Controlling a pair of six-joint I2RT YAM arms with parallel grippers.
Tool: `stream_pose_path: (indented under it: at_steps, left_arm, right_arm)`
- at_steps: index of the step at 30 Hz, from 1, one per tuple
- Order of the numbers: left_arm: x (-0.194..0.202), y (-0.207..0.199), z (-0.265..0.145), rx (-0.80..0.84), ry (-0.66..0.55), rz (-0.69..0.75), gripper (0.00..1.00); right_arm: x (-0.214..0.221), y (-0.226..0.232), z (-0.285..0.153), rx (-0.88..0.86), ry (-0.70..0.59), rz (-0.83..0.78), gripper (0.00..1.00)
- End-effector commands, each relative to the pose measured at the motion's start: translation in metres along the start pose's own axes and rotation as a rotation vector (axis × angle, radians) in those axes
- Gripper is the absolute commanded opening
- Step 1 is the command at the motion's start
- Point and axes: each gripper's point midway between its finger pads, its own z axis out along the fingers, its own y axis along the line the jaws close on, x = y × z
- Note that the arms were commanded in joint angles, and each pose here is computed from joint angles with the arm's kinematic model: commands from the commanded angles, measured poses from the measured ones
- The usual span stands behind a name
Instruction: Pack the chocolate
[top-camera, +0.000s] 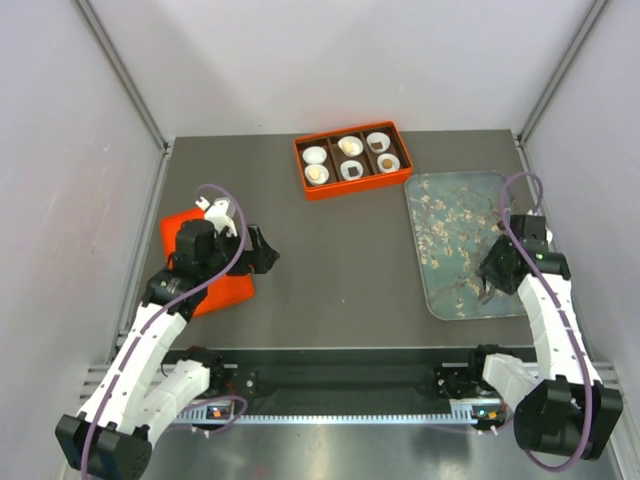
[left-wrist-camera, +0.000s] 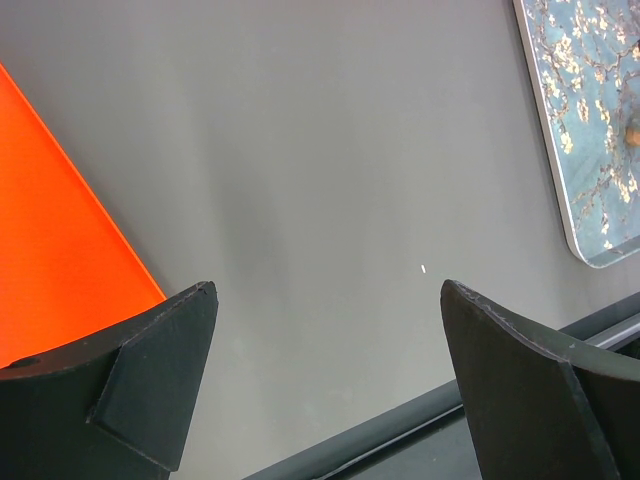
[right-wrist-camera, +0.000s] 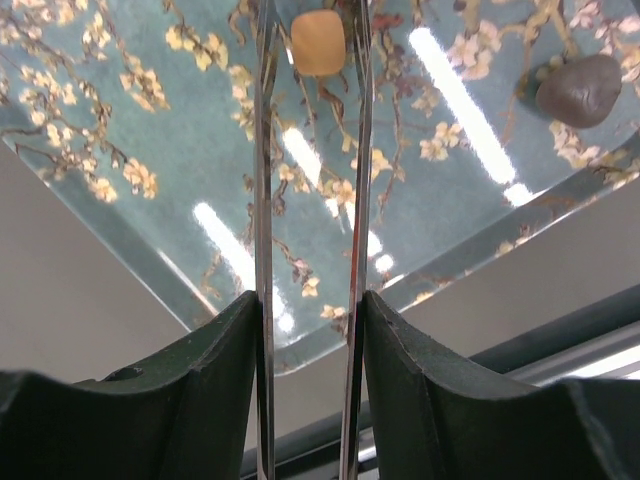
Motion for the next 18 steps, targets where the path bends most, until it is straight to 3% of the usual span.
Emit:
stream_pose_path:
  at_steps: [1,18]
  left_arm:
    - [-0.0115,-0.0081,-0.0033,0.039,-0.052,0.022,0.98]
    - [-0.0113,-0.0085,-0.0033,0.040,-0.052,0.023,0.98]
  right_arm:
    - [-0.0003,0.0018,-0.0101,0.011,-0.027,0.002,0.44]
    - [0.0089,0.0109,-0.0061,0.032,0.000,-0.063,0.39]
